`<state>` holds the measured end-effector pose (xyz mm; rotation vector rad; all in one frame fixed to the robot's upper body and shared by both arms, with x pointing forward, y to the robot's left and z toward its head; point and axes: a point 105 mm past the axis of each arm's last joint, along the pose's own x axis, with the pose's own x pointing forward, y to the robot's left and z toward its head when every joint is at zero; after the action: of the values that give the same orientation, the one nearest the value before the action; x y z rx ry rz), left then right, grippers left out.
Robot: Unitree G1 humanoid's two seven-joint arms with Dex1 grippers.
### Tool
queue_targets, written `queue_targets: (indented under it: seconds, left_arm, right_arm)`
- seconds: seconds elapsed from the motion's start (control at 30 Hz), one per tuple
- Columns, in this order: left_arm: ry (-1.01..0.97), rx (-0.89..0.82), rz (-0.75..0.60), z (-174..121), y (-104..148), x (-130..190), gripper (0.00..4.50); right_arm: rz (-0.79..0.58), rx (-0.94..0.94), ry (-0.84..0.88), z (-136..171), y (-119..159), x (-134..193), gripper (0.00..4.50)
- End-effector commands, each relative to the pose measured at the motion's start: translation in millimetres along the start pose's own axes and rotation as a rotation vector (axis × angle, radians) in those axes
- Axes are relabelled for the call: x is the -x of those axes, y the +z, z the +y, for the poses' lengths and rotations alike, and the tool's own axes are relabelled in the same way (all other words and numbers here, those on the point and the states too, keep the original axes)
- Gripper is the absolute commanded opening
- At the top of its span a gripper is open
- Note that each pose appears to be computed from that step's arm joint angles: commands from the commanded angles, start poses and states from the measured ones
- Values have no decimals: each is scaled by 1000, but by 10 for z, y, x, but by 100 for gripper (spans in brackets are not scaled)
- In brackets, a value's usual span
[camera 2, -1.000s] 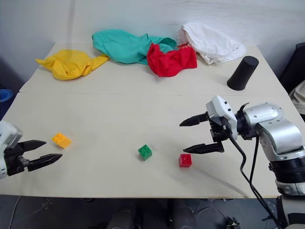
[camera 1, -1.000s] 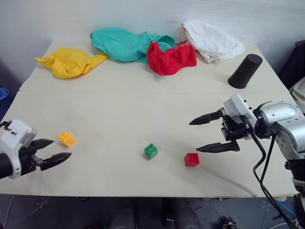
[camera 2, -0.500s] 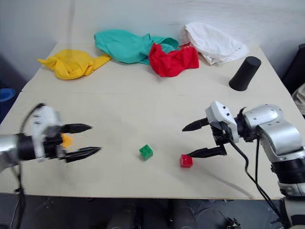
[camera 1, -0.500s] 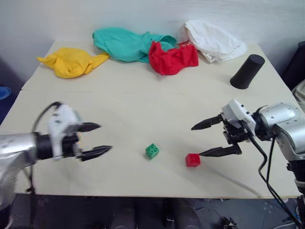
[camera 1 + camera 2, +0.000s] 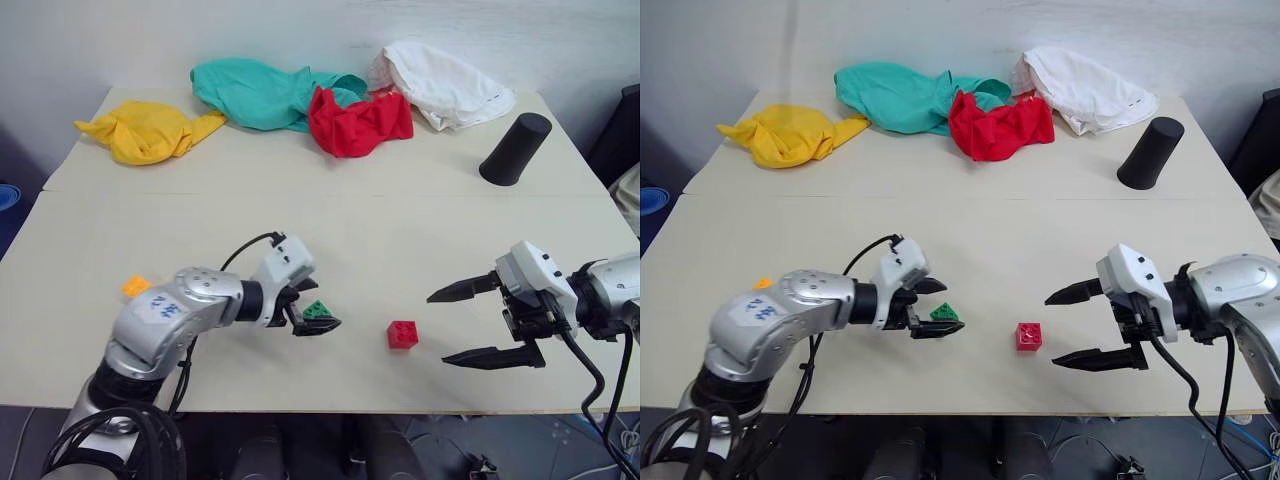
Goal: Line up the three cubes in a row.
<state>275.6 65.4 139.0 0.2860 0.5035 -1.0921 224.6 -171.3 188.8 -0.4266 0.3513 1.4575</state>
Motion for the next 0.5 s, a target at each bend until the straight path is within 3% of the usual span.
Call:
queue_targets:
  seconds: [0.03, 0.3, 0.4, 0.5]
  left_arm:
    - [46, -42, 38, 43, -3, -75, 449]
    - [-6, -78, 111, -119, -99, -217, 449]
    - [25, -80, 107, -57, -88, -209, 394]
    - [21, -83, 110, -57, -91, -198, 296]
  right_arm:
    - [-5, 49, -29, 31, 117, 41, 450]
    - [-15, 82, -62, -27, 149, 12, 450]
    - [-19, 89, -64, -55, 150, -13, 450]
    - [-21, 91, -58, -55, 150, -31, 450]
